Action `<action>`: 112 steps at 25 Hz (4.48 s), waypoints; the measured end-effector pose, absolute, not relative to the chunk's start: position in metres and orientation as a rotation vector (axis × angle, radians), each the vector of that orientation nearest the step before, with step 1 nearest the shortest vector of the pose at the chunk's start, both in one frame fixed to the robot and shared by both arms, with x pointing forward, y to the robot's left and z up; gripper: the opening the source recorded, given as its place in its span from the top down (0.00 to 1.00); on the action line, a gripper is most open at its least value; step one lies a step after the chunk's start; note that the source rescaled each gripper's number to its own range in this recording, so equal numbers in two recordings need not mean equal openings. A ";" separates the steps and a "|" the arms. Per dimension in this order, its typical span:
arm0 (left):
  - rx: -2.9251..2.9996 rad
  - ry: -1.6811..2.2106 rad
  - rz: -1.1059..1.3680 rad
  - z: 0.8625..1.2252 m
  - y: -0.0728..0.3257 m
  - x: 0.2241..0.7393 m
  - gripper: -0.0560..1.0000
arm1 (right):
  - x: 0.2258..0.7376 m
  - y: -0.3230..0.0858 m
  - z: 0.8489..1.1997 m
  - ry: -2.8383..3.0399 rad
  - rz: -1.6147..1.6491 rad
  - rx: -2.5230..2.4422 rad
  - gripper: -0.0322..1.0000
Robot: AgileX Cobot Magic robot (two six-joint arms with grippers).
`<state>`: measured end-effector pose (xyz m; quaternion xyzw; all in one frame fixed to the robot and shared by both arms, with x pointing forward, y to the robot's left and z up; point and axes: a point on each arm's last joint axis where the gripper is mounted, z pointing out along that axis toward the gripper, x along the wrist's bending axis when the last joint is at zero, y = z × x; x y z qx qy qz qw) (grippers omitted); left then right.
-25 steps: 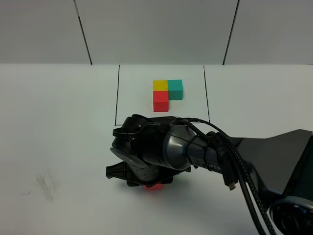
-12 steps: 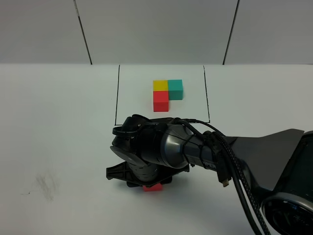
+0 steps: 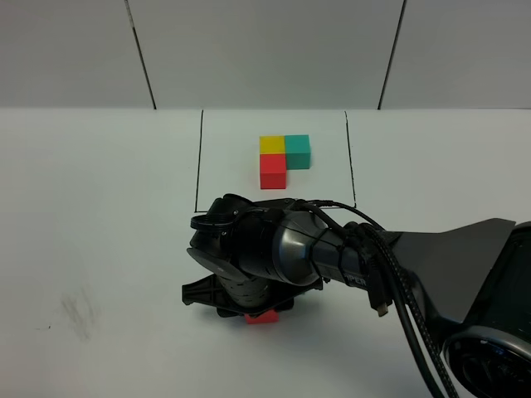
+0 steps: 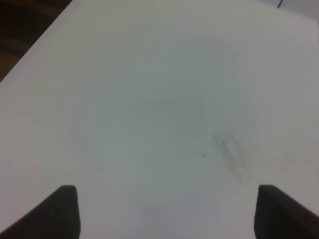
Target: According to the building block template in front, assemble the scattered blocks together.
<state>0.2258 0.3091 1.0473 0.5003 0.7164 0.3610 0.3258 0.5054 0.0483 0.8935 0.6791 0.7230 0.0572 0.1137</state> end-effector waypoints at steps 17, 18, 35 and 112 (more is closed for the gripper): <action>1.311 1.878 0.946 1.047 0.309 0.226 0.33 | 0.502 0.048 0.893 2.167 0.111 1.977 0.59; 1.311 1.878 0.946 1.047 0.309 0.226 0.33 | 0.502 0.048 0.895 2.183 0.113 1.965 0.51; 1.311 1.878 0.946 1.047 0.309 0.226 0.33 | 0.490 0.015 1.002 2.226 0.146 1.749 0.05; 1.311 1.878 0.946 1.047 0.309 0.226 0.33 | 0.233 -0.297 1.050 1.499 1.018 1.657 0.14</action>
